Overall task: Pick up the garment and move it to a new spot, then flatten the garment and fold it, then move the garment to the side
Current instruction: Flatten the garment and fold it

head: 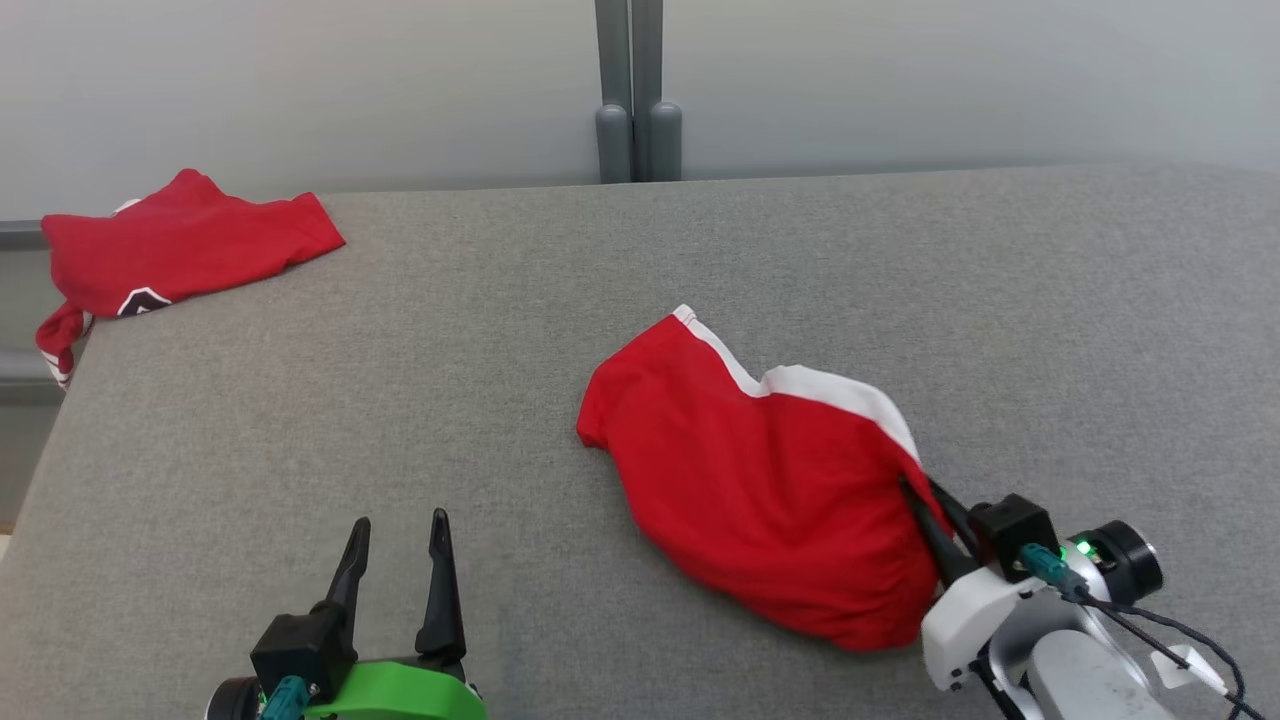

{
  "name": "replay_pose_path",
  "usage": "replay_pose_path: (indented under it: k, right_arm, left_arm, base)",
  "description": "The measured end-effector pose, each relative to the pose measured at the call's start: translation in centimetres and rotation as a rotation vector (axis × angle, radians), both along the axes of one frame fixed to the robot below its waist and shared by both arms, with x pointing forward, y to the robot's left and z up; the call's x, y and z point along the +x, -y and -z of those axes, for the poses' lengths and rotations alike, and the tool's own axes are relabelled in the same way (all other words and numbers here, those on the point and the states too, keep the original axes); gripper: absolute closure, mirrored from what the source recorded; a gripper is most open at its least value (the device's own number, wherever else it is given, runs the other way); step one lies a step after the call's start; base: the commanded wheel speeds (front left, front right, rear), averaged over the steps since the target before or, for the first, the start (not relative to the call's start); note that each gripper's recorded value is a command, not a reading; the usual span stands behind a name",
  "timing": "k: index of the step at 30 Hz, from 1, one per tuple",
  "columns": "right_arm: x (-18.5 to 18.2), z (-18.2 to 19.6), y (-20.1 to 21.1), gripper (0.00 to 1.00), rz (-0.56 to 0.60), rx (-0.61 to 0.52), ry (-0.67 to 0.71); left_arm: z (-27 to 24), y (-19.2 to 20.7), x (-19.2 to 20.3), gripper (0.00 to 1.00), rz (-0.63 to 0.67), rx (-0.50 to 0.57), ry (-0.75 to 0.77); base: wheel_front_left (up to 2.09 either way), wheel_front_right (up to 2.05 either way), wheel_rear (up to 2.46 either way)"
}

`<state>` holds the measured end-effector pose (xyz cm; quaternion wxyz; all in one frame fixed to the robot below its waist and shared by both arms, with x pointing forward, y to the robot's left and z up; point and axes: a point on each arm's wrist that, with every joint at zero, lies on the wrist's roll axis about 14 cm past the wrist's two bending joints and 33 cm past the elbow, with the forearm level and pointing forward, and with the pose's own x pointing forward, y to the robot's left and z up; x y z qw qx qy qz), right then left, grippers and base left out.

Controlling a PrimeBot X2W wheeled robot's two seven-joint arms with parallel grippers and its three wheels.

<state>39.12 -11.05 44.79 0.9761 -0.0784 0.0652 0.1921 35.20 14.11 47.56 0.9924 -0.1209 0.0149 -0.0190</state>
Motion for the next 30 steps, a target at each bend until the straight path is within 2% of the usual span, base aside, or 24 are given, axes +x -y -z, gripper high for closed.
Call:
replay_pose_path:
  k: [6, 15, 17, 18, 19, 20, 22, 27, 29, 30]
  right_arm:
    - [-0.2, 0.3, 5.7, 1.00, 0.140, -0.066, 0.007]
    - [-2.6, 5.6, 8.3, 1.00, 0.240, -0.072, -0.174]
    - [-2.8, 6.0, 8.7, 0.85, 0.258, -0.069, -0.188]
    - [-2.9, 6.2, 8.9, 0.83, 0.265, -0.071, -0.194]
    - [-3.0, 6.2, 9.2, 0.60, 0.276, -0.068, -0.197]
    - [-3.1, 6.3, 9.4, 0.28, 0.285, -0.066, -0.198]
    - [-3.1, 6.3, 9.9, 0.00, 0.299, -0.067, -0.200]
    - [-2.5, 5.0, 11.0, 0.00, 0.336, -0.056, -0.152]
    - [-1.7, 3.6, 11.4, 0.00, 0.350, -0.039, -0.104]
    - [-0.7, 1.8, 11.0, 0.00, 0.346, -0.014, -0.043]
  left_arm:
    - [0.2, 1.2, 0.4, 0.00, 0.036, -0.002, -0.006]
    - [0.5, 1.0, 0.7, 0.00, 0.031, 0.000, -0.015]
    - [0.5, 0.9, 0.8, 0.00, 0.029, 0.000, -0.015]
    - [0.5, 0.9, 0.8, 0.00, 0.029, 0.000, -0.014]
    - [0.5, 0.9, 0.8, 0.00, 0.028, 0.000, -0.014]
    - [0.4, 0.9, 0.8, 0.00, 0.028, 0.000, -0.013]
    - [0.4, 0.9, 0.8, 0.00, 0.029, 0.000, -0.013]
    - [0.3, 1.0, 0.9, 0.00, 0.031, -0.001, -0.009]
    - [0.3, 0.9, 0.9, 0.00, 0.027, -0.002, -0.009]
    - [0.3, 0.9, 0.8, 0.00, 0.025, -0.002, -0.008]
  base:
    - [0.00, 0.00, 0.00]
    - [0.00, 0.00, 0.00]
    - [0.00, 0.00, 0.00]
    - [0.00, 0.00, 0.00]
    - [0.00, 0.00, 0.00]
    - [0.00, 0.00, 0.00]
    - [0.00, 0.00, 0.00]
    - [0.00, 0.00, 0.00]
    - [0.00, 0.00, 0.00]
    - [0.00, 0.00, 0.00]
